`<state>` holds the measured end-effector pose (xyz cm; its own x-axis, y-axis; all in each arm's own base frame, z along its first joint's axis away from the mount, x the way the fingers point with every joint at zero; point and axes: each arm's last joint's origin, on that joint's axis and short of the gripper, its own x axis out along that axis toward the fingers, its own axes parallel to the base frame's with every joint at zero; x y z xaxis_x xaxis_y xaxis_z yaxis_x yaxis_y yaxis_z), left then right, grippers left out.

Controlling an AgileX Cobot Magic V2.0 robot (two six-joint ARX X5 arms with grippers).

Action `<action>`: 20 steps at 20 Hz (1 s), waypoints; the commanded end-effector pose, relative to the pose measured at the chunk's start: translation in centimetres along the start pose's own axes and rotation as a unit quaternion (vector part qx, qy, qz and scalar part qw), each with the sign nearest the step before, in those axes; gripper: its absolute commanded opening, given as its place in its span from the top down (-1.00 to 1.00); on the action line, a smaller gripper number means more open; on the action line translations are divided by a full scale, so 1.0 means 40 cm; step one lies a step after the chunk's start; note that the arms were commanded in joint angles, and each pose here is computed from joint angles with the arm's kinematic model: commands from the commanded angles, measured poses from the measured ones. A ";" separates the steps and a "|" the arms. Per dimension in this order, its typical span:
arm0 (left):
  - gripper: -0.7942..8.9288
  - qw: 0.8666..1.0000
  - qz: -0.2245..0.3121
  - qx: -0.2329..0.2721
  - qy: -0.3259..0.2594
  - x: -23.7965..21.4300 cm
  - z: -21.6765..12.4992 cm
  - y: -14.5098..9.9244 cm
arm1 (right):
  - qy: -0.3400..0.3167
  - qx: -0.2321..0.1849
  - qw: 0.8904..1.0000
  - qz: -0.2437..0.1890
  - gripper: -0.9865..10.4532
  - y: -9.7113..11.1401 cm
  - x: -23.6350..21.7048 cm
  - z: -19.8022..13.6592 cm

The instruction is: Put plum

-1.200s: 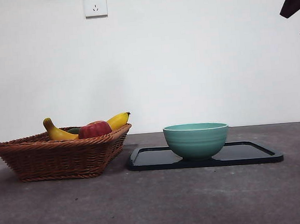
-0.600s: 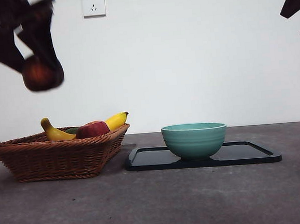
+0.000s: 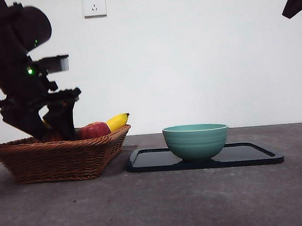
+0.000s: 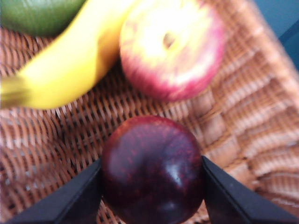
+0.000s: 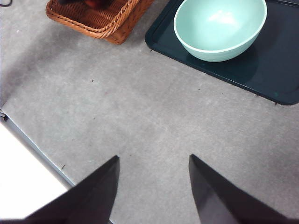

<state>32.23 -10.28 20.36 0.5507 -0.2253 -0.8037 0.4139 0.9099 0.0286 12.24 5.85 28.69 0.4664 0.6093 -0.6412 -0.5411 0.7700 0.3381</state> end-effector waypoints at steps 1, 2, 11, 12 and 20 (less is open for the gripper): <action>0.41 1.000 0.000 0.014 0.008 0.035 -0.002 0.000 | 0.000 -0.004 1.000 0.002 0.41 0.001 0.002 0.002; 0.41 1.000 -0.001 0.014 0.013 0.047 -0.006 0.000 | 0.000 -0.004 1.000 0.002 0.41 0.001 0.002 0.002; -0.02 1.000 -0.001 -0.001 0.005 0.012 0.003 -0.003 | -0.003 -0.004 1.000 0.002 0.41 0.001 0.002 0.003; -0.02 1.000 0.001 -0.001 -0.010 -0.012 0.011 -0.003 | -0.003 -0.004 1.000 0.002 0.41 0.001 0.002 0.003; 0.00 0.986 -0.076 0.015 -0.147 -0.378 0.003 -0.050 | -0.010 -0.007 1.000 0.003 0.41 0.001 0.003 0.007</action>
<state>22.84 -8.52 32.38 0.6636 -0.4485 -0.5987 0.5236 0.8501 -0.0564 12.35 5.89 28.82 0.4775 0.6131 -0.6293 -0.5464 0.7681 0.3338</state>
